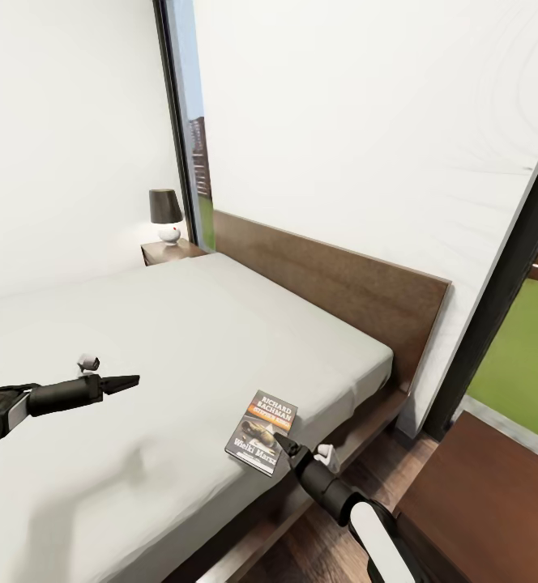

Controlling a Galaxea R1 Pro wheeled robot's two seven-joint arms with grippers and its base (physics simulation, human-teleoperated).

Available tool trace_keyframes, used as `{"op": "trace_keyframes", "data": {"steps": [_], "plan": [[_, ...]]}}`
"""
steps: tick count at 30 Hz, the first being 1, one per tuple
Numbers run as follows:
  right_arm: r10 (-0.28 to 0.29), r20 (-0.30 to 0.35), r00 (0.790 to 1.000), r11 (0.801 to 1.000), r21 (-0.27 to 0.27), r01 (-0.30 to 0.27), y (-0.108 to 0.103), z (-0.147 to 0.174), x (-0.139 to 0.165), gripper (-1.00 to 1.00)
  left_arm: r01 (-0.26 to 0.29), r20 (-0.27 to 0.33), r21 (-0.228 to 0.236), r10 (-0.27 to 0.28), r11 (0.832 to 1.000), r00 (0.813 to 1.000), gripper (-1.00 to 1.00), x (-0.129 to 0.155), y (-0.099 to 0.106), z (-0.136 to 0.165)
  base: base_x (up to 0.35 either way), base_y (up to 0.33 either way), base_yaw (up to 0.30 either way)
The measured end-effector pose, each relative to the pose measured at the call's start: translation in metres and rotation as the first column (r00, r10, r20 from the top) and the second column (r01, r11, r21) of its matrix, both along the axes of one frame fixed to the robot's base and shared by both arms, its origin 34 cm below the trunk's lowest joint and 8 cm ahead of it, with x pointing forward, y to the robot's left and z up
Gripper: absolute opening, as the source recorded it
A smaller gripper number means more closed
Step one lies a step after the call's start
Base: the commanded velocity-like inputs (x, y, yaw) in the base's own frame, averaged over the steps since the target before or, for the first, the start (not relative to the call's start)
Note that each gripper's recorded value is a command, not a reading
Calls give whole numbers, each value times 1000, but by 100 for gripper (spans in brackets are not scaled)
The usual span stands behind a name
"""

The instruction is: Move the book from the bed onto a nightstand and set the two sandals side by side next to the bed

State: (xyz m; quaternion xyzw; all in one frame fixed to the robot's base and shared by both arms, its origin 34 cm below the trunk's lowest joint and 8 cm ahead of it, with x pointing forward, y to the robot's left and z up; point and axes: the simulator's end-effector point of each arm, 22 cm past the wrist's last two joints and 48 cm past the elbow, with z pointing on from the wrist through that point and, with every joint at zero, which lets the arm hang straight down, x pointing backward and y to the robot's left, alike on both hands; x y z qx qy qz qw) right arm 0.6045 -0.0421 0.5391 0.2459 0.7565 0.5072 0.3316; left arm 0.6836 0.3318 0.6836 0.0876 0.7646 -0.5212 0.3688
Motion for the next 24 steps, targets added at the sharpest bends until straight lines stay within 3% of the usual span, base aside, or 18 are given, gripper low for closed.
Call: {"op": "trace_keyframes", "data": {"steps": [24], "plan": [[0,-3,1000,1000,-3,0,0,-1,0,100,0,1,1,0,1000,1000,100,0,0,0,0,0,0]]}}
